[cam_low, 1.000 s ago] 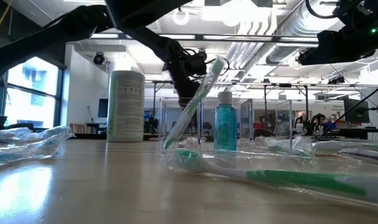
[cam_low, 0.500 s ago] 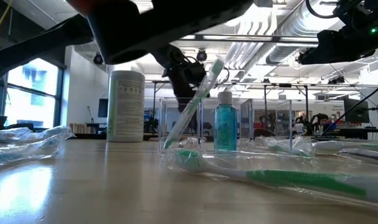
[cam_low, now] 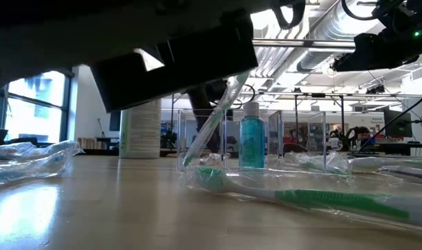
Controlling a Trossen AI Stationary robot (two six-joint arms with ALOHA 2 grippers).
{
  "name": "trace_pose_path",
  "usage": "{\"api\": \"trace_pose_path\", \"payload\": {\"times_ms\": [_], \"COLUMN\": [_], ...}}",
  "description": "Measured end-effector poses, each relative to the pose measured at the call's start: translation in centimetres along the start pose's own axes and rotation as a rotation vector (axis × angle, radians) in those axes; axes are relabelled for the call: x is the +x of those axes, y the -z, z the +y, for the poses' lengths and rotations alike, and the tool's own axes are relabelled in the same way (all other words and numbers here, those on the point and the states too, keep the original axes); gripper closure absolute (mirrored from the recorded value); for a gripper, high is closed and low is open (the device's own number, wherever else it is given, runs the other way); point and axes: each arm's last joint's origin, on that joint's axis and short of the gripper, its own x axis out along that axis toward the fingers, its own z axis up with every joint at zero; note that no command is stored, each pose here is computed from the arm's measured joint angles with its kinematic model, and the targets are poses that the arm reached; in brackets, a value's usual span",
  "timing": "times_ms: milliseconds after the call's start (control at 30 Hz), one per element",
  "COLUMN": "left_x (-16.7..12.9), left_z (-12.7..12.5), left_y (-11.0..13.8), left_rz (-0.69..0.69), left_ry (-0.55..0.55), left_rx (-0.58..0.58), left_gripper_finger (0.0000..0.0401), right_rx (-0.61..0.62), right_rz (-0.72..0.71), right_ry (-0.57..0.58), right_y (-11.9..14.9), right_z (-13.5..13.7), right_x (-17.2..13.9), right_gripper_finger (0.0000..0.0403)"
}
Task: Pick & Place toothbrushing station
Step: Put the orange toothbrush into the right section of the transparent organizer
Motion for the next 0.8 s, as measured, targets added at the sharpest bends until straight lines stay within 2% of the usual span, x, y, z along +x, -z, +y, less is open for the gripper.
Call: {"api": "trace_pose_path", "payload": {"times_ms": [167,467,633,800], "left_x": [0.3,0.8,0.8,0.8], "left_z": [0.0,0.2,0.3,0.1], "left_y": [0.0,1.0,1.2,1.2], "left_rz": [-0.004,0.029,0.034,0.039], "left_ry": [-0.002,0.06,0.074,0.084], "left_rx": [-0.005,-0.089,-0.101,-0.097], "left_gripper_finger": [0.0158,0.0167,0.0219,0.0306], "right_rx": [0.0,0.0,0.0,0.0], "right_rz": [-0.001,-0.002,0.0,-0.001], "right_ry": [0.001,0.001,0.0,0.001], "right_y": [0.0,0.0,0.0,0.0], "right_z": [0.0,0.0,0.0,0.0], "right_x": [0.0,0.0,0.0,0.0], "right_gripper_finger": [0.0167,0.0167,0.0167,0.0167]}}
